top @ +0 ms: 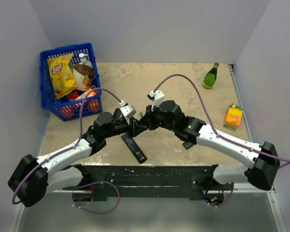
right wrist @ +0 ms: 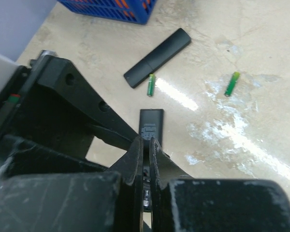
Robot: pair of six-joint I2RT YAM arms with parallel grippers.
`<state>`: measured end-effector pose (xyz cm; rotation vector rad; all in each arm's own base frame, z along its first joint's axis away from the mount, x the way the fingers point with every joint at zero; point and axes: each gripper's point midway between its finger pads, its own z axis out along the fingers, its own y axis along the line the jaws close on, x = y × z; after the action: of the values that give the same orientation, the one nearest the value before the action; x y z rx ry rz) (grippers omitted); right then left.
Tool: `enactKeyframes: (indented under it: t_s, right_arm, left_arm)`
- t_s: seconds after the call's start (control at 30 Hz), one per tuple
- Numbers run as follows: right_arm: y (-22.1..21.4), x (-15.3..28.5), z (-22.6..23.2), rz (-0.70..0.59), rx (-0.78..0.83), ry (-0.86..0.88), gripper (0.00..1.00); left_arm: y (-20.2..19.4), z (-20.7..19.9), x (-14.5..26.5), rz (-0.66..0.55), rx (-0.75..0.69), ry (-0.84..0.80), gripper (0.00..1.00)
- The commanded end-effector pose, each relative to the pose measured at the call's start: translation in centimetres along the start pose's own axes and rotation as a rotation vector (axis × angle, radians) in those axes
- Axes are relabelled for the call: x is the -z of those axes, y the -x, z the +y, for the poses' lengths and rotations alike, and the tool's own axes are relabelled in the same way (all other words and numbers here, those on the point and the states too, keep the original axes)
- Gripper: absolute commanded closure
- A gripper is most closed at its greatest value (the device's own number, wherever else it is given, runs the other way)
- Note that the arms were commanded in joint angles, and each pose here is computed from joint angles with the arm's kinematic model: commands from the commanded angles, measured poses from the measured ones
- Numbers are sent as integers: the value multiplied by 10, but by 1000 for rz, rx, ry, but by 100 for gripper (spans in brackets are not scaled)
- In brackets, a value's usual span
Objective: Load the batteries into the remote control
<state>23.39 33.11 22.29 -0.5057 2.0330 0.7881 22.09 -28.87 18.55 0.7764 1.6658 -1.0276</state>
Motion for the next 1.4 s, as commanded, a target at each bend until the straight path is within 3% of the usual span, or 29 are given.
enactKeyframes:
  t_s: [0.0,0.03,0.2,0.33,0.53,0.73,0.9,1.03,1.1,1.23,1.37]
  right_arm:
    - [13,8,-12,-20,40,-84,100]
    - [14,9,-19,-16,43,-104,100]
    - [12,14,-49,21,38,-193,100]
    - [-2,19,-90,129,50,-292,100]
    - [-60,5,-121,408,75,-331,100]
    - [-113,-25,-135,621,81,-322,100]
    - [-128,-47,-149,723,123,-351,100]
    - [-128,-58,-155,752,139,-377,100]
    - [-128,-60,-157,756,143,-387,94]
    - [-121,-62,-159,746,151,-400,67]
    - [-115,-61,-162,737,165,-424,53]
  left_arm:
    - [37,-9,-6,-98,-49,-27,60]
    - [36,-7,-5,-95,-45,-19,50]
    - [25,0,-1,-67,-28,28,26]
    - [27,20,10,-66,23,180,0]
    - [44,60,49,-89,134,524,0]
    - [72,70,87,-38,50,687,0]
    - [87,82,108,-52,-57,784,0]
    - [72,91,113,-65,-66,827,0]
    - [71,94,117,-78,-50,819,0]
    - [68,104,127,-89,-39,840,0]
    - [70,116,135,-125,6,844,0]
